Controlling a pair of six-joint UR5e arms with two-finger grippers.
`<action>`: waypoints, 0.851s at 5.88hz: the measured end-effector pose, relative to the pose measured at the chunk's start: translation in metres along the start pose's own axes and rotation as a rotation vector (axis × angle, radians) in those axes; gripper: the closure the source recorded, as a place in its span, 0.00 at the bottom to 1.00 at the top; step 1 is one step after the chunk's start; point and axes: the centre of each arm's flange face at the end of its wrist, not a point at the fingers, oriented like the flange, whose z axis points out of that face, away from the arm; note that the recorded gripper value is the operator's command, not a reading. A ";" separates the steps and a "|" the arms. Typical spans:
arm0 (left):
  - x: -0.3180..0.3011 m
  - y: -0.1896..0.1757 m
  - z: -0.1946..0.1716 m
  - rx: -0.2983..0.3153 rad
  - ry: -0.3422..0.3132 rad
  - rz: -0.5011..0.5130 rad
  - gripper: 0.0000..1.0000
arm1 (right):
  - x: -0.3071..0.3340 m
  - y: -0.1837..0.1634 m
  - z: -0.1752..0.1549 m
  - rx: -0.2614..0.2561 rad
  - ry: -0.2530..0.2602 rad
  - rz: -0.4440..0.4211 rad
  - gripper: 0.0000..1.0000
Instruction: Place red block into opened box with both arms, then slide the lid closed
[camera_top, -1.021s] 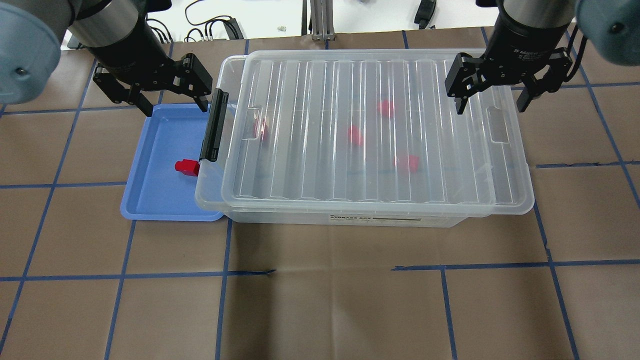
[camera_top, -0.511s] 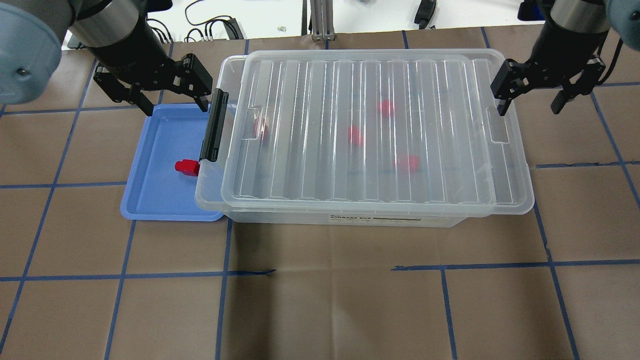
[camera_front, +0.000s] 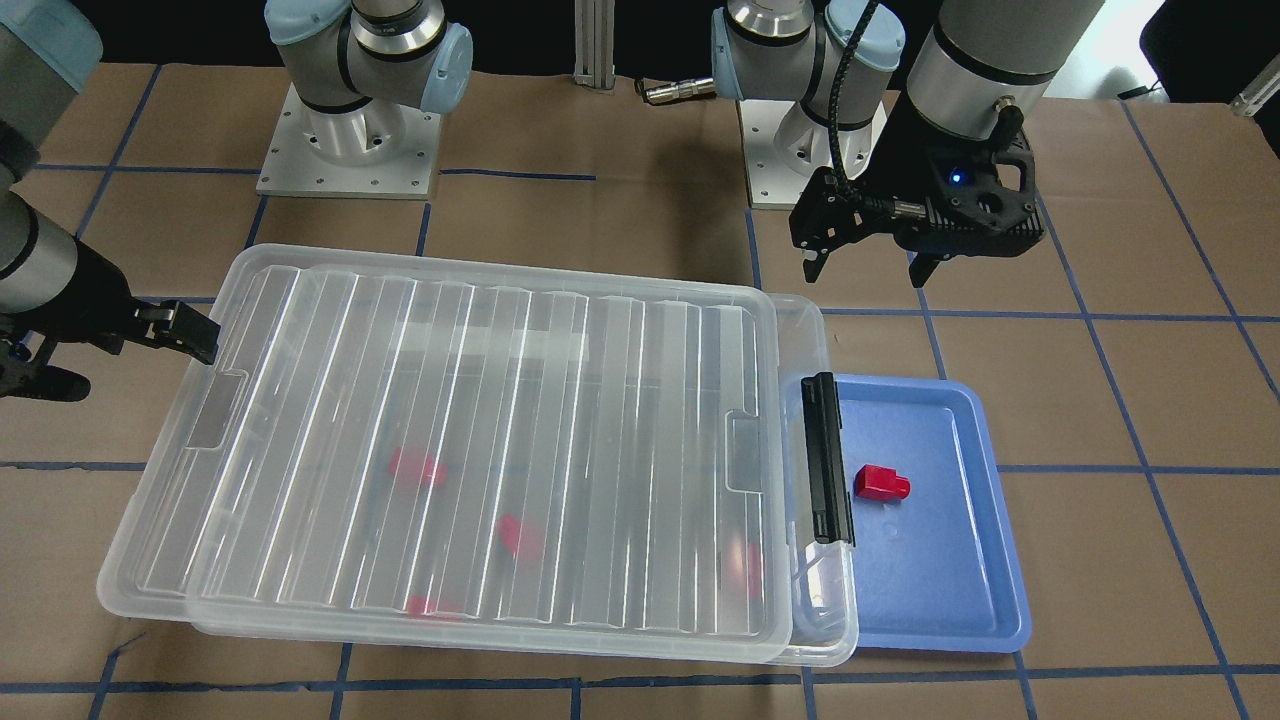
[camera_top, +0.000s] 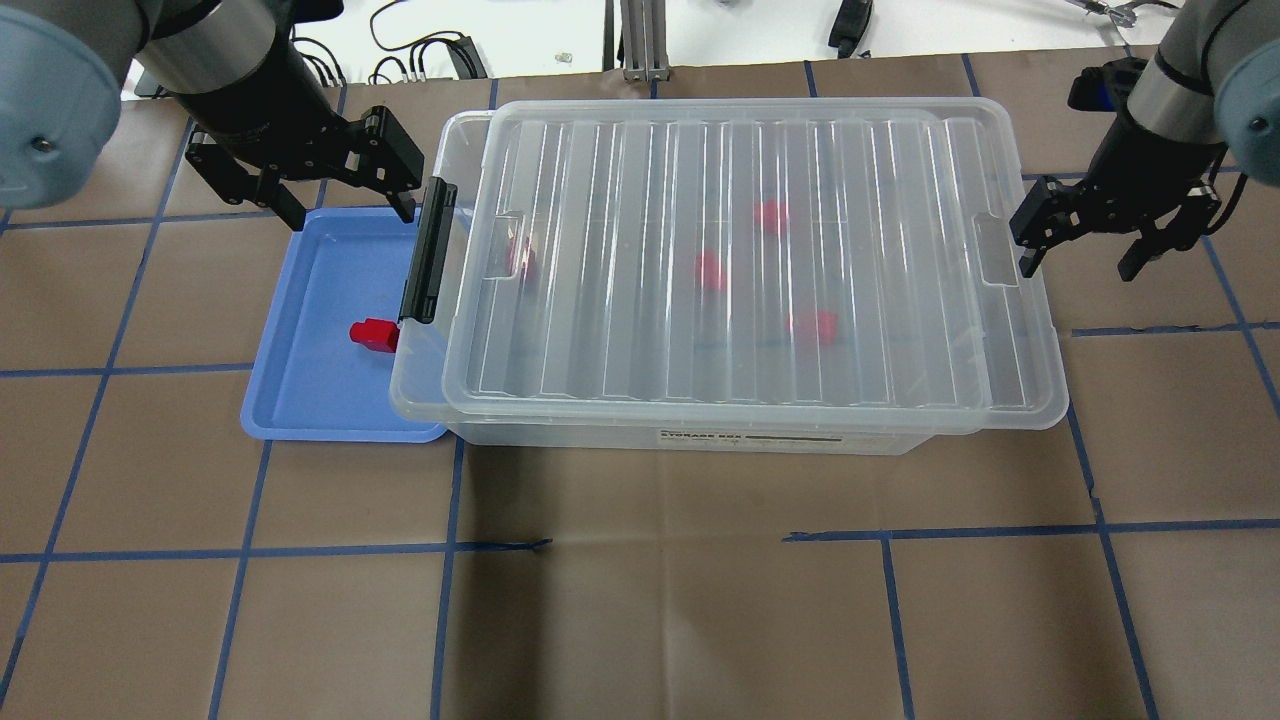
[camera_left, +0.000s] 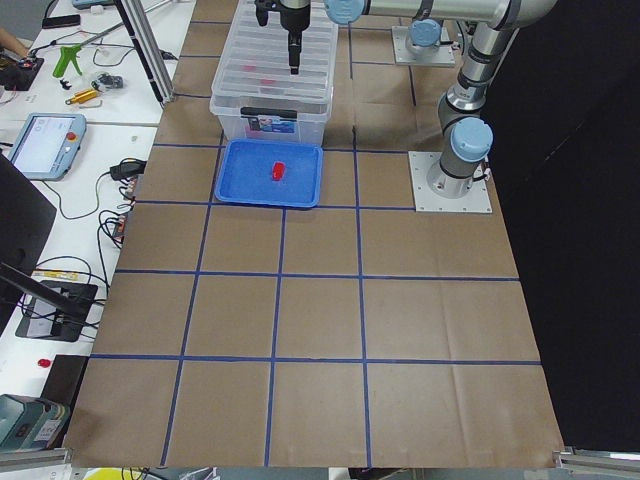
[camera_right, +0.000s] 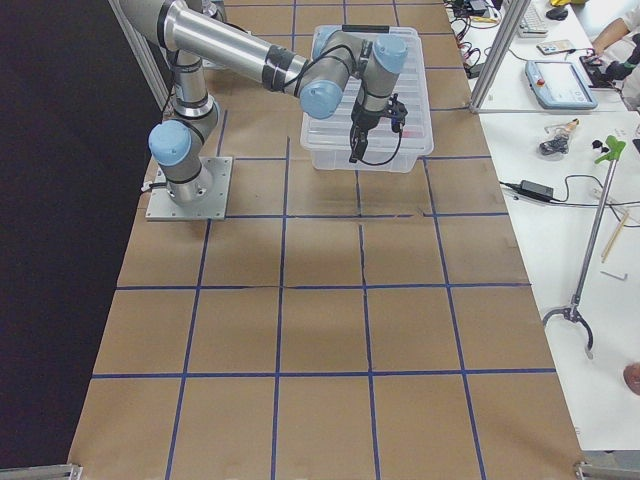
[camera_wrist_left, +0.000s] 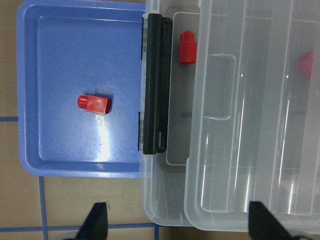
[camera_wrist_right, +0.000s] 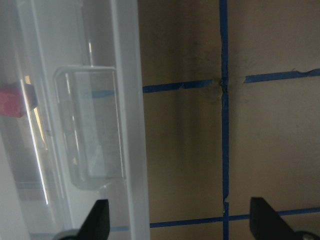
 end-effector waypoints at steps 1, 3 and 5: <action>-0.003 -0.001 0.001 0.003 -0.001 0.104 0.02 | -0.001 0.001 0.010 -0.009 -0.001 0.009 0.00; -0.017 -0.004 0.007 -0.002 0.000 0.445 0.02 | 0.004 -0.004 0.014 0.018 0.018 -0.040 0.00; -0.038 -0.007 0.011 -0.023 -0.004 0.923 0.02 | 0.019 -0.009 0.010 0.056 0.056 -0.077 0.00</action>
